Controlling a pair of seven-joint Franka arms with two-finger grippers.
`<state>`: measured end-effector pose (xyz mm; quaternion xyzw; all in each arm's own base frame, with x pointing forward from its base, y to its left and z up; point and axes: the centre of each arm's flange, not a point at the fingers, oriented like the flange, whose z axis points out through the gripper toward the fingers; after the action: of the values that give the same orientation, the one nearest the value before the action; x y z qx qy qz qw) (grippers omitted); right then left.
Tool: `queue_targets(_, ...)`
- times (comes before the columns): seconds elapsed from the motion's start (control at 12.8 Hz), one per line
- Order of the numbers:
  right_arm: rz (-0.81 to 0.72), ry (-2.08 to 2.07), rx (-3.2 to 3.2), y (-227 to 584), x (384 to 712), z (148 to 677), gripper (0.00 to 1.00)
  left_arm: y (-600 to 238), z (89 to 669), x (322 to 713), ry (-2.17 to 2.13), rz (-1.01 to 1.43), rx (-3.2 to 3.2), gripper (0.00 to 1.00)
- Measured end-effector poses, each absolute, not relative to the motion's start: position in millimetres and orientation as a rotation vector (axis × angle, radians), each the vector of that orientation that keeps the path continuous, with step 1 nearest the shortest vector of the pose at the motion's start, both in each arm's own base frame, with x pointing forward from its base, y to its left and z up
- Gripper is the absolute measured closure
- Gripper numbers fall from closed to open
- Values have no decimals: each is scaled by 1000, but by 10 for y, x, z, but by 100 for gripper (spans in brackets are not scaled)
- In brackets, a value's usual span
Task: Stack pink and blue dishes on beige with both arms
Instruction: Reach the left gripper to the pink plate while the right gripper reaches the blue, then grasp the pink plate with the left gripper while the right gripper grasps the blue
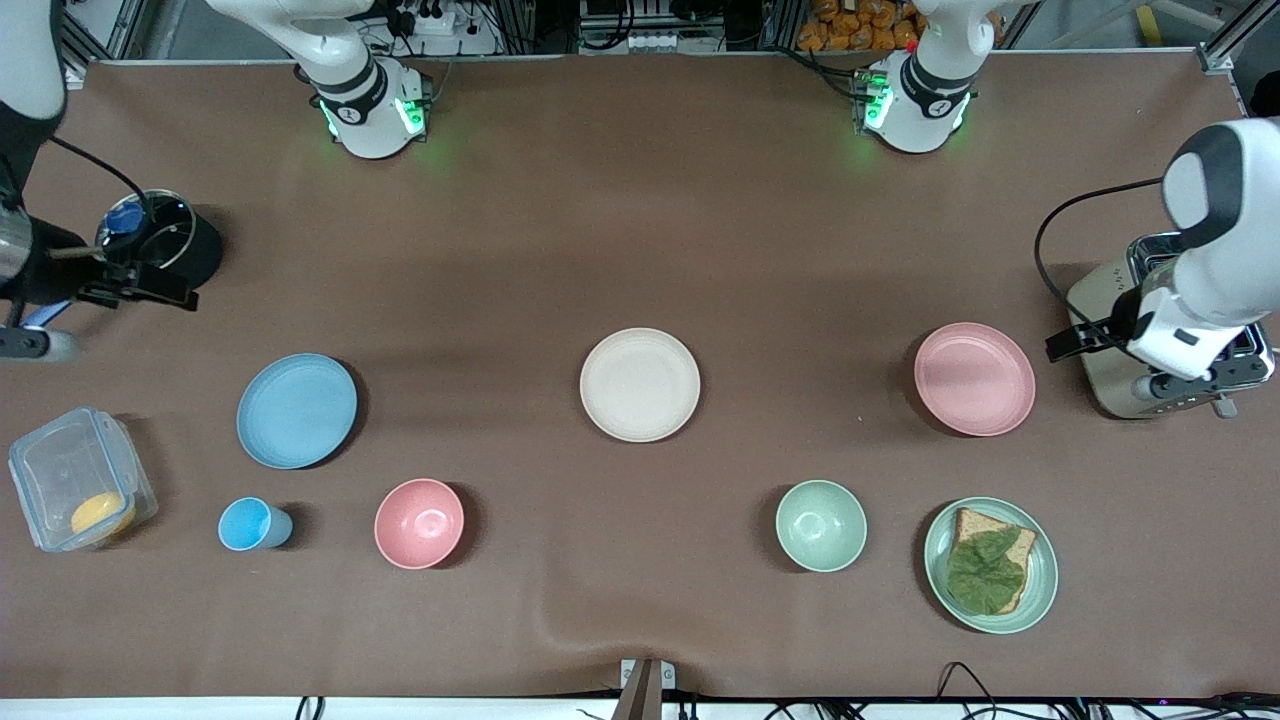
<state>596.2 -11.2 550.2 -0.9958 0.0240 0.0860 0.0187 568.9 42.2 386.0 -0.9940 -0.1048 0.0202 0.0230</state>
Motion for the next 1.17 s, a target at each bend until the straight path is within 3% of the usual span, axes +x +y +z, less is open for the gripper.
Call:
queue_targets(0.31,69,-5,-3113,243,6450,5009,0,687,2915,5338,-413,-89,-3092,0)
queue_targets(0.7,196,73,-3123,-65,6588,4416,0,876,2249,5189,-470,-105,-3108,0)
queue_targets(1.17,406,185,-3090,-779,6549,3308,0,969,1954,5166,-506,-114,-3116,3)
